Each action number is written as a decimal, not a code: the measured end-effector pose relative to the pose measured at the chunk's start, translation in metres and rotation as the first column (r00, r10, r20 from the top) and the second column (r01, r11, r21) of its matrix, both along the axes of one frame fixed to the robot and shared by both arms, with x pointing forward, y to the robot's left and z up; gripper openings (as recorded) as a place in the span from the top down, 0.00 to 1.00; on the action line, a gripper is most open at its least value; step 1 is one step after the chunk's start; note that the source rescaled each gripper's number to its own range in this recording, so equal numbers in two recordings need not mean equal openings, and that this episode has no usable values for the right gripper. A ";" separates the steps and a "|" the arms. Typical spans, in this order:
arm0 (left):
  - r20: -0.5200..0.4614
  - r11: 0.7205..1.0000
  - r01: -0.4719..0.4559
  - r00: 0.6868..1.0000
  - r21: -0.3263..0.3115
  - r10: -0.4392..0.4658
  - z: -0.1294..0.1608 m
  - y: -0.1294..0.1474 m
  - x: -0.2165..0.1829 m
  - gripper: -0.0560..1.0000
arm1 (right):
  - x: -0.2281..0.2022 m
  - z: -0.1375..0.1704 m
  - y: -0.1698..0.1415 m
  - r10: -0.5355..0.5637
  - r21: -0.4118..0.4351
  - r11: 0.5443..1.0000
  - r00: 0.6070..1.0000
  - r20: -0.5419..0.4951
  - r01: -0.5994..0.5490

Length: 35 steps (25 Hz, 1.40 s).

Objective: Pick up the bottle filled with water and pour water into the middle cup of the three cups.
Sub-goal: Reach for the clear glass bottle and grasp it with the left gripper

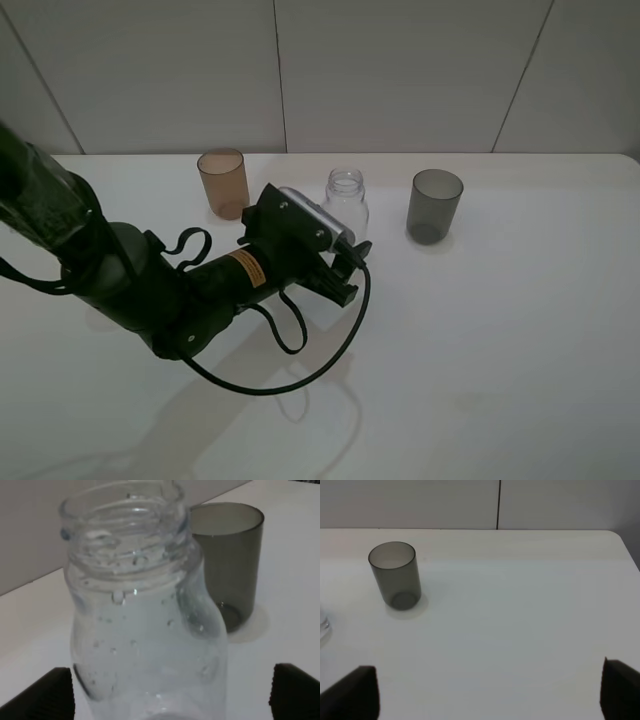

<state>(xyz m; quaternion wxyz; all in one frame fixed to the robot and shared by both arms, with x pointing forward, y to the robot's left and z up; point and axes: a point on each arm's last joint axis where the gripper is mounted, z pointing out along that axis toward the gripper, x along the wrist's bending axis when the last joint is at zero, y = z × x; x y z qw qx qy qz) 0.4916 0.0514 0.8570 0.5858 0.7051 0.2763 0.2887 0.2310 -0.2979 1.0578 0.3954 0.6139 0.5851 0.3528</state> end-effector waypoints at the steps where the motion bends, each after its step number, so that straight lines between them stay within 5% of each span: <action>1: 0.007 1.000 -0.004 1.000 -0.006 0.004 0.002 0.000 0.003 0.00 | 0.000 0.000 0.000 0.000 0.000 1.000 1.000 0.000 0.000; 35: 0.022 1.000 -0.003 1.000 -0.015 0.003 -0.032 -0.024 0.034 0.00 | 0.000 0.000 0.000 0.000 0.000 1.000 1.000 0.000 0.000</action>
